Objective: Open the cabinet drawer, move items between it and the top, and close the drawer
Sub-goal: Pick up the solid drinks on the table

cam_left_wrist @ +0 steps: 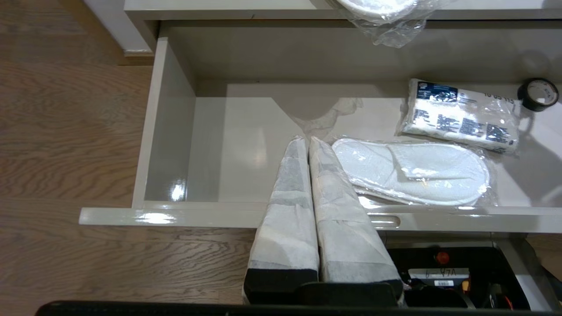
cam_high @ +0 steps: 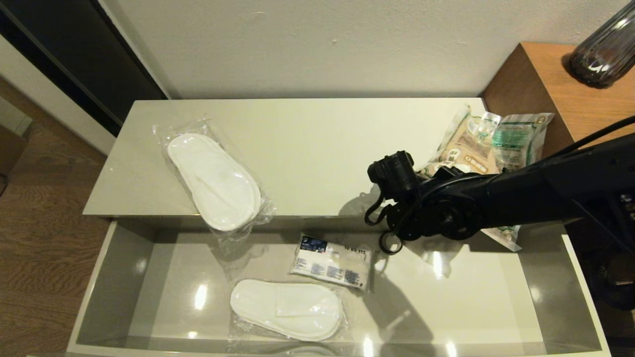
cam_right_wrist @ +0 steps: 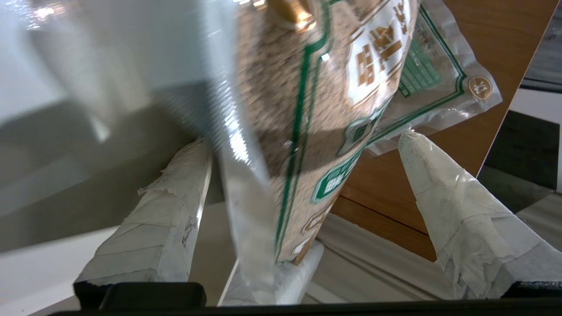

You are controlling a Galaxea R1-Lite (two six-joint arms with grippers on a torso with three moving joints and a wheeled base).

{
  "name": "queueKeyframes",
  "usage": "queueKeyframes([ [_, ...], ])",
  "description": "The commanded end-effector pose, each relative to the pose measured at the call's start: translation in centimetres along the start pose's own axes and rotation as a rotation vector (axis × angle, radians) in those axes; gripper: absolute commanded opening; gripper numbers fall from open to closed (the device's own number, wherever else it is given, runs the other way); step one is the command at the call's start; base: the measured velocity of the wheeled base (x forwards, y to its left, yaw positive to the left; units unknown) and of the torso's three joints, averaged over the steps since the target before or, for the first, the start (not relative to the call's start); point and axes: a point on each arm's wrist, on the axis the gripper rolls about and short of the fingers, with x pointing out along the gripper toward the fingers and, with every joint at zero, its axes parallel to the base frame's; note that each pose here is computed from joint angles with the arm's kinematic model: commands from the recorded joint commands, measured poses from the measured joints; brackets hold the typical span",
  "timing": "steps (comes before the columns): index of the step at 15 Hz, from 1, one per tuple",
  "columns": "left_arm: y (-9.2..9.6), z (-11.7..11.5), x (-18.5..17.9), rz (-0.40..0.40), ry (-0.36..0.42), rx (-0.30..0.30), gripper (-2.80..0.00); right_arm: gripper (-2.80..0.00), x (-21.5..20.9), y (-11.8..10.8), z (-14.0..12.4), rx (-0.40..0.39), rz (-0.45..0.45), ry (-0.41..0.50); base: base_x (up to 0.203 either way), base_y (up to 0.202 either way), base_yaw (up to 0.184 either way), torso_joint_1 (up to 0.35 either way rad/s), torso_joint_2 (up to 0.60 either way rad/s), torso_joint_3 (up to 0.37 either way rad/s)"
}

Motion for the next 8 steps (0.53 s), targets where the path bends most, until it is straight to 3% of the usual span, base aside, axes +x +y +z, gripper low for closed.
queueKeyframes([
  [1, 0.0, 0.0, 0.0, 0.000, 0.001, 0.000, -2.80, 0.00, 1.5, -0.1, 0.1, 0.010, -0.013, 0.032, 0.000, 0.000, 0.000, 0.000, 0.00, 0.000],
  [8, 0.0, 0.0, 0.0, 0.001, 0.001, 0.000, -2.80, 0.00, 4.9, -0.3, -0.4, 0.031, -0.016, 0.092, 0.000, 0.000, 0.000, 0.000, 0.00, 0.000],
])
